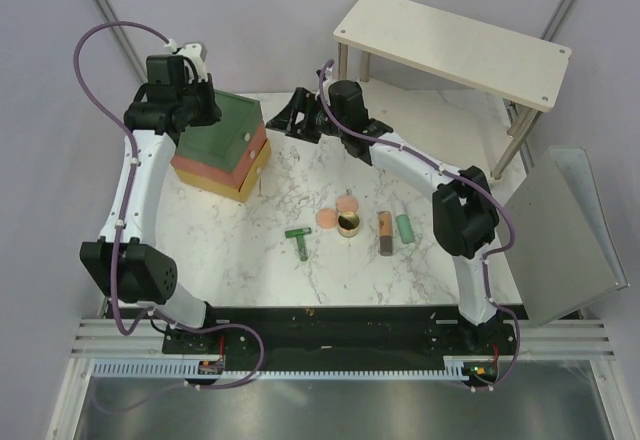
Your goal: Organize the makeup
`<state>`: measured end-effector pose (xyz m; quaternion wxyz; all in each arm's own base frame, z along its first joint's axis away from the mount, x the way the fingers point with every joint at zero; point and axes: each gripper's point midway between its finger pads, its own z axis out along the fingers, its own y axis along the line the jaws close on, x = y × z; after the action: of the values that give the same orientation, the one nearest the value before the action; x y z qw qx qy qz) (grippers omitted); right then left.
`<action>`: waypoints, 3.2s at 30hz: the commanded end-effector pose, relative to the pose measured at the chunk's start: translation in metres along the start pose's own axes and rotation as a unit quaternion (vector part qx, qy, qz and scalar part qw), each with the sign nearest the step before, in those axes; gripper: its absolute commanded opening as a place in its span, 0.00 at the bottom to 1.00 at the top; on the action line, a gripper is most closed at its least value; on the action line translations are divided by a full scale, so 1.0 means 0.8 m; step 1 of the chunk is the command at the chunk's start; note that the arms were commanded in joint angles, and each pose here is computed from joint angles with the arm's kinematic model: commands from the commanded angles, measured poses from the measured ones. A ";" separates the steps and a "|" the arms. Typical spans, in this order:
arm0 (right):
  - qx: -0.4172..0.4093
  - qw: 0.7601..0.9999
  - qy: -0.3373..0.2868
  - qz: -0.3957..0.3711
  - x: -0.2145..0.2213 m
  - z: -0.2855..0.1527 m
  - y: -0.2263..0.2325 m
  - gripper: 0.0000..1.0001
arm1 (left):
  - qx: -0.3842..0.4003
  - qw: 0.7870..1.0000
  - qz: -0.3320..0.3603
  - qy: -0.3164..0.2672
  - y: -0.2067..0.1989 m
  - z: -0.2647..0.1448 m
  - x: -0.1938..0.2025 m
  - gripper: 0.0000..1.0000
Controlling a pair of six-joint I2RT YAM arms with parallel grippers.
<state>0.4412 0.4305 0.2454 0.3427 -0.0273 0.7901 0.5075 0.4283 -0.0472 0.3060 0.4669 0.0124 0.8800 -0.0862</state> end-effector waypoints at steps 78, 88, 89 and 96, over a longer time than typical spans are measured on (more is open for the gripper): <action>-0.161 0.963 0.030 0.214 0.032 0.061 -0.012 0.00 | -0.020 0.984 -0.119 0.129 0.053 0.046 0.087 0.02; -0.122 0.974 0.044 0.188 0.046 0.000 -0.043 0.00 | -0.020 0.984 -0.116 0.135 0.054 0.050 0.092 0.02; -0.122 0.974 0.042 0.185 0.043 -0.006 -0.040 0.00 | -0.021 0.984 -0.116 0.136 0.055 0.051 0.092 0.02; -0.094 0.979 0.022 0.179 0.045 -0.027 -0.059 0.00 | -0.015 0.982 -0.120 0.142 0.052 0.053 0.096 0.02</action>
<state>0.4211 0.4145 0.1904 0.1960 0.0803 0.7304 0.6493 0.4313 -0.0148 0.2380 0.3685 -0.0759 0.9186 -0.1210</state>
